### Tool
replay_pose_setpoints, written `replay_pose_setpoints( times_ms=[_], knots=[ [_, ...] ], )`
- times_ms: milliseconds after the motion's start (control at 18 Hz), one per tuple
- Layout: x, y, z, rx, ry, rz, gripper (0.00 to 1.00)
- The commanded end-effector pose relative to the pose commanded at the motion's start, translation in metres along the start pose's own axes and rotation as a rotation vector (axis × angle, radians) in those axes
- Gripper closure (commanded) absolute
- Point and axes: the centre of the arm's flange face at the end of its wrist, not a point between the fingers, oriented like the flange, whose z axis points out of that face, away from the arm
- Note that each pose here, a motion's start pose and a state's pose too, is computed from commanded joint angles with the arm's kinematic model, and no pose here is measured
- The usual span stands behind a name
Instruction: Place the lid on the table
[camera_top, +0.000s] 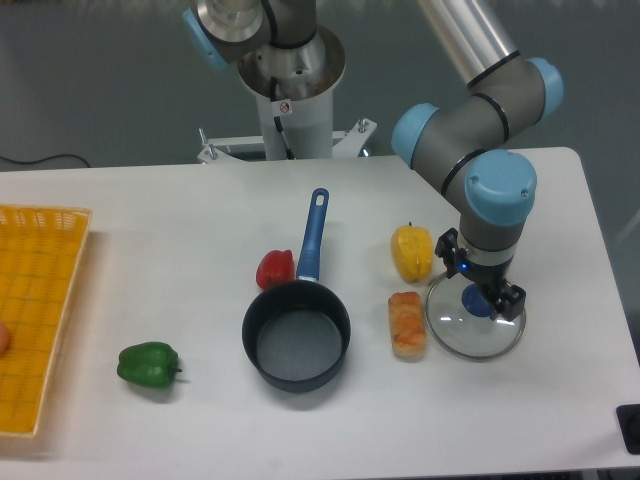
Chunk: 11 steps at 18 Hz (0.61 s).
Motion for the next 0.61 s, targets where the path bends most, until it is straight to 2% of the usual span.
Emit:
replay_pose_setpoints(
  times_ms=[611],
  knots=[
    [0.0012, 0.0006, 0.0037, 0.012, 0.007, -0.003, 0.0]
  ],
)
